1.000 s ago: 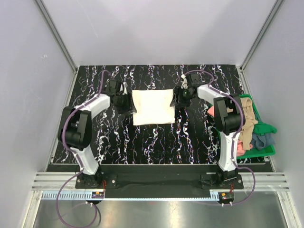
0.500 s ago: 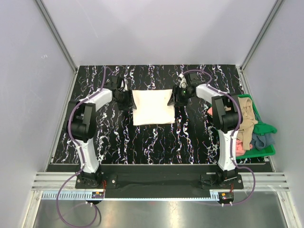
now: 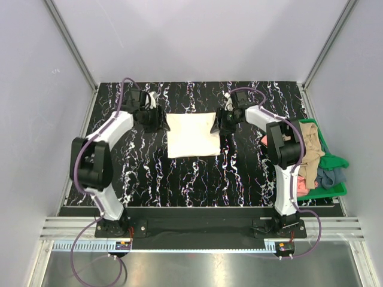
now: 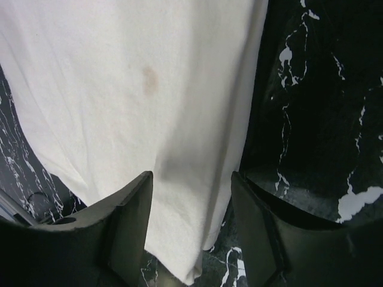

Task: Fold and stack the t-shirts
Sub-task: Neatly place the folded tshirt to the corner

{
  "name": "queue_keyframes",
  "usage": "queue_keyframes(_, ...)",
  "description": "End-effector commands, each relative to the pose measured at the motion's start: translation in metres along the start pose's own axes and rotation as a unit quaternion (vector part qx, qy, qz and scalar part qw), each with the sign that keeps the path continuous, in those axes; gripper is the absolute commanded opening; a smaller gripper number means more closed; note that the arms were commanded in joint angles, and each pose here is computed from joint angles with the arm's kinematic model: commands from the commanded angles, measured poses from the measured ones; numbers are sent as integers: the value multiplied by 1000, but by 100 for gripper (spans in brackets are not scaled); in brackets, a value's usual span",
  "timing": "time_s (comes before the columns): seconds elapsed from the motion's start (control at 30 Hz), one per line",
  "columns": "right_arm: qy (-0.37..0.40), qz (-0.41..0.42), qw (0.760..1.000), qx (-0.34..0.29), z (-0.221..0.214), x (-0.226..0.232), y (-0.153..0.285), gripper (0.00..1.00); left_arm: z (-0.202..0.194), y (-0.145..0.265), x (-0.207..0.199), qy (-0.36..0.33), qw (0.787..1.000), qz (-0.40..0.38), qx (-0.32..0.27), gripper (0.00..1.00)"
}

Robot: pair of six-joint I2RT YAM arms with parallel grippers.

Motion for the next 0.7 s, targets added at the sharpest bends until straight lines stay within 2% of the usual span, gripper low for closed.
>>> queue_keyframes(0.0, 8, -4, 999, -43, 19, 27, 40, 63, 3, -42, 13, 37, 999, -18, 21, 57)
queue_keyframes(0.1, 15, -37, 997, -69, 22, 34, 64, 68, 7, -58, 17, 38, 999, -23, 28, 56)
queue_keyframes(0.27, 26, -37, 994, -104, 21, 48, 98, 68, 8, -72, 23, 41, 999, -20, 27, 55)
queue_keyframes(0.4, 21, -28, 993, -114, 19, 53, 107, 68, 3, -87, 34, 60, 997, 4, 39, 49)
queue_keyframes(0.5, 15, -18, 992, -125, 18, 57, 109, 68, 4, -98, 40, 67, 997, 16, 43, 41)
queue_keyframes(0.6, 7, -5, 992, -126, 17, 58, 106, 68, 10, -104, 39, 72, 996, 14, 41, 22)
queue_keyframes(0.63, 5, -5, 992, -124, 16, 57, 104, 68, 14, -104, 37, 69, 997, 14, 37, 12)
queue_keyframes(0.67, 6, -7, 992, -124, 16, 56, 103, 68, 17, -104, 37, 70, 997, 20, 33, 7)
Point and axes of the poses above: each gripper's point midway between its finger pads, its own y axis back along the fingers, its own x axis along the line the jaws close on, z = x × y, the point moved 9 cm from there along y, back along the fingers, and after that the axes turned 6 degrees about y, right-handed, at the moved point
